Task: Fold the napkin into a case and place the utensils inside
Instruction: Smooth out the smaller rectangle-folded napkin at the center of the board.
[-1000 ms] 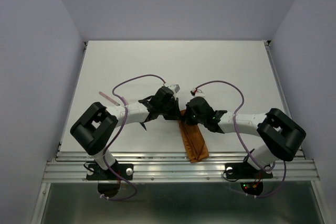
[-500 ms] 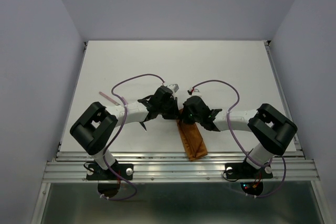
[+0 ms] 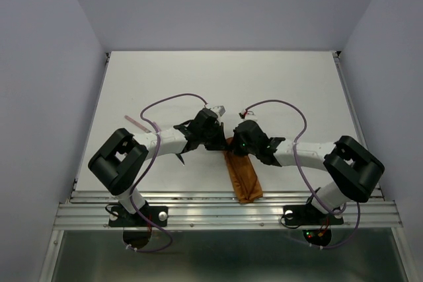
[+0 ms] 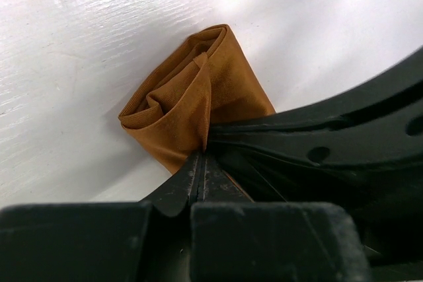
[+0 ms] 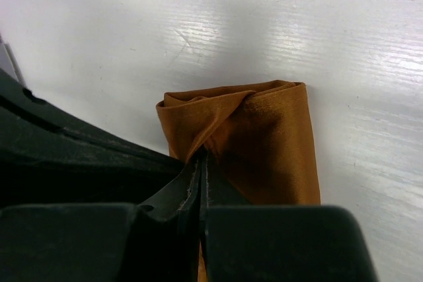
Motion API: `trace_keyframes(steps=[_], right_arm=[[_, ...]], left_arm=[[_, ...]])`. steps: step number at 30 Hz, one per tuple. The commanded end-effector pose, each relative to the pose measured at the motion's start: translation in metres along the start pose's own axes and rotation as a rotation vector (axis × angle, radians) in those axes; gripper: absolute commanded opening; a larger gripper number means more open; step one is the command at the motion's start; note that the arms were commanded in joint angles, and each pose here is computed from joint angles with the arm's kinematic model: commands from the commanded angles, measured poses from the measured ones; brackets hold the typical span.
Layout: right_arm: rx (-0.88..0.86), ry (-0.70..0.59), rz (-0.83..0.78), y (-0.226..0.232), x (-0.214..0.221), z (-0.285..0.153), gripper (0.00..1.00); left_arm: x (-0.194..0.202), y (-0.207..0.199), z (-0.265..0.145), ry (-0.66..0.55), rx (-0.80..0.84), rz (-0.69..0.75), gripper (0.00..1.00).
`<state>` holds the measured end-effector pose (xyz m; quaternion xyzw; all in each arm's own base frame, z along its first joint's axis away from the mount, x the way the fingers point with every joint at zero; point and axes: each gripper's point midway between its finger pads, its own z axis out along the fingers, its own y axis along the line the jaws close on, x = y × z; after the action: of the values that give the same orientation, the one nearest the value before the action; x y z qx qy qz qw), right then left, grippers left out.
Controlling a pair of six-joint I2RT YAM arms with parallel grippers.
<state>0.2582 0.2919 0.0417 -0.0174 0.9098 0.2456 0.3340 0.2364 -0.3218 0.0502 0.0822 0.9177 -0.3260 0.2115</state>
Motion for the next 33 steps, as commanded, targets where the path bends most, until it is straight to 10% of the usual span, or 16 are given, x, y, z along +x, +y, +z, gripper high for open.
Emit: trace_keyframes(steps=[1,33], right_arm=[[-0.089,-0.102,0.017,0.025,-0.032,-0.023,0.02],[0.036,-0.131,0.117,0.005,-0.043,0.006,0.01]], left_arm=[[-0.006,-0.017,-0.002,-0.007,0.048,0.007,0.0],[-0.009,-0.021,-0.003,-0.002,0.091,0.007,0.0]])
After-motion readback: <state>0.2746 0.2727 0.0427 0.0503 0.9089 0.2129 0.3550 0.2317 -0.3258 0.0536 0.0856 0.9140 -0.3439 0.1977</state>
